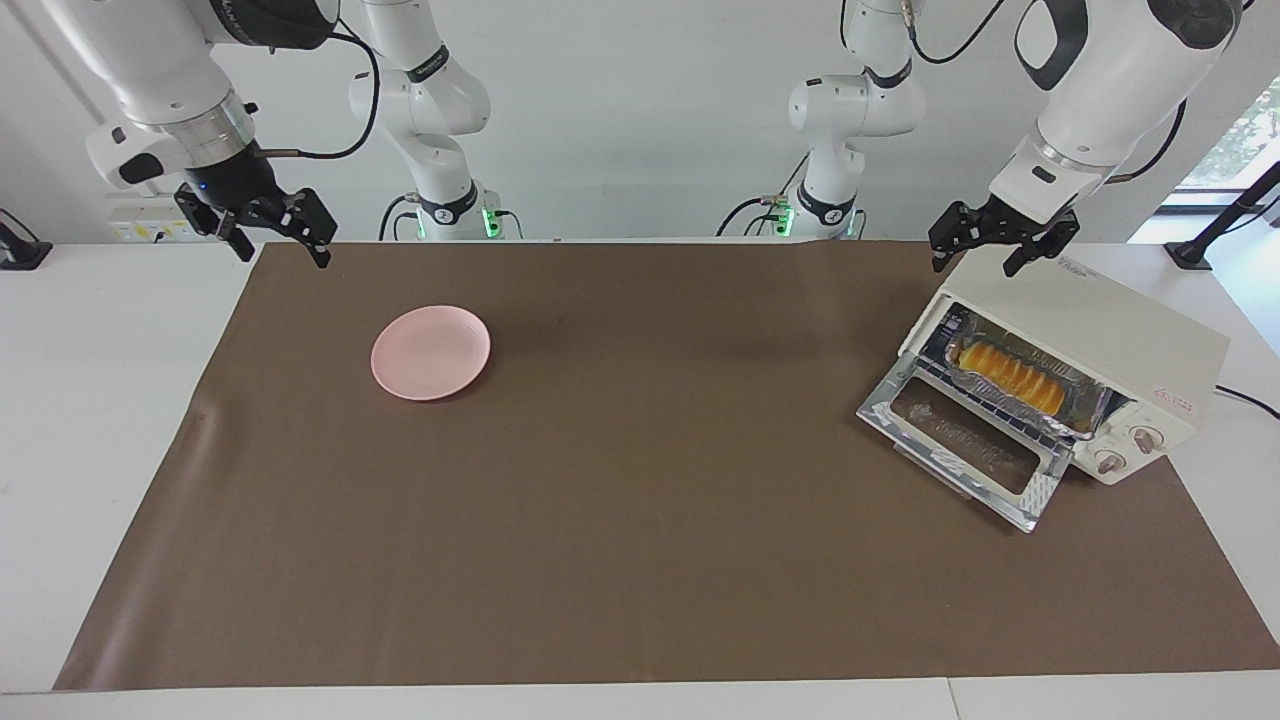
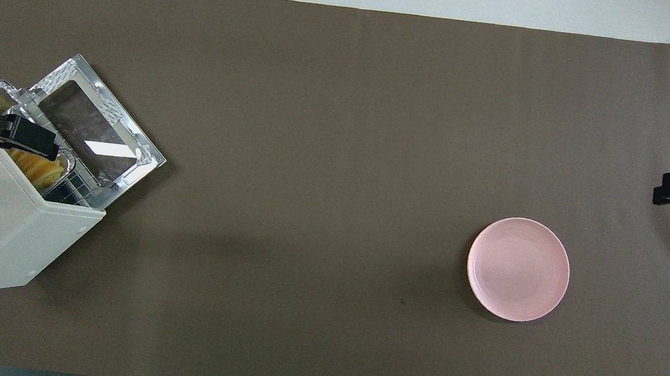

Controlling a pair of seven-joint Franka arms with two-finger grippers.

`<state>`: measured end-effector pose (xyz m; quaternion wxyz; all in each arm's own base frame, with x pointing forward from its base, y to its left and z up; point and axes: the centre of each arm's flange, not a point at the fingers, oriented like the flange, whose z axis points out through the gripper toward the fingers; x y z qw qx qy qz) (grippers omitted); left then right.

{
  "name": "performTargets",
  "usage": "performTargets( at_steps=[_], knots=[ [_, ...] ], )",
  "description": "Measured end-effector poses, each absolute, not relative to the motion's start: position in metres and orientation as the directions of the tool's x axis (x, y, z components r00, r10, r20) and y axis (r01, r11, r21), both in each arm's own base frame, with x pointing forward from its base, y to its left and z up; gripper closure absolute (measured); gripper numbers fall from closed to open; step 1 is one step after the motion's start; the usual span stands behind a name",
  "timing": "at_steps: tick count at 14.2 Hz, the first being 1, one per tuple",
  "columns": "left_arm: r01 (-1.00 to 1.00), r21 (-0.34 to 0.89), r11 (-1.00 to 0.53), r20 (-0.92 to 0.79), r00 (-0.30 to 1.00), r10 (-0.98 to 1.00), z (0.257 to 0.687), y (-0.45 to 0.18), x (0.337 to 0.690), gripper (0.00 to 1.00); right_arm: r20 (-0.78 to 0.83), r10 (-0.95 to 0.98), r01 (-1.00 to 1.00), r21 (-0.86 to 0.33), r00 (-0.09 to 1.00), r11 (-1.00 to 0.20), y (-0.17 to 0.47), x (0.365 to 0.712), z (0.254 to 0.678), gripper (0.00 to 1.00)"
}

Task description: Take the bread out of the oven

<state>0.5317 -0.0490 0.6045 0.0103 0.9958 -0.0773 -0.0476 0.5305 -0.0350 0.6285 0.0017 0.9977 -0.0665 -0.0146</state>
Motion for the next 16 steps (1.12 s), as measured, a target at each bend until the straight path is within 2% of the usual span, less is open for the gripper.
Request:
performTargets(
  at_steps=[8, 12, 16],
  knots=[
    [-0.144, 0.028, -0.989, -0.093, 0.985, -0.146, 0.604, -0.045, 0.532, 0.0, -0.03, -0.133, -0.133, 0.005, 0.991, -0.991, -0.035, 0.531, 0.628, 0.0],
    [-0.085, 0.028, -0.996, -0.097, 0.992, -0.087, 0.604, -0.013, 0.533, 0.0, -0.031, -0.133, -0.133, 0.005, 0.991, -0.991, -0.035, 0.53, 0.628, 0.0],
    [-0.005, 0.017, -1.0, -0.128, 0.992, -0.007, 0.588, -0.026, 0.545, 0.0, -0.031, -0.131, -0.131, 0.006, 0.991, -0.991, -0.034, 0.531, 0.628, 0.0]
  ],
)
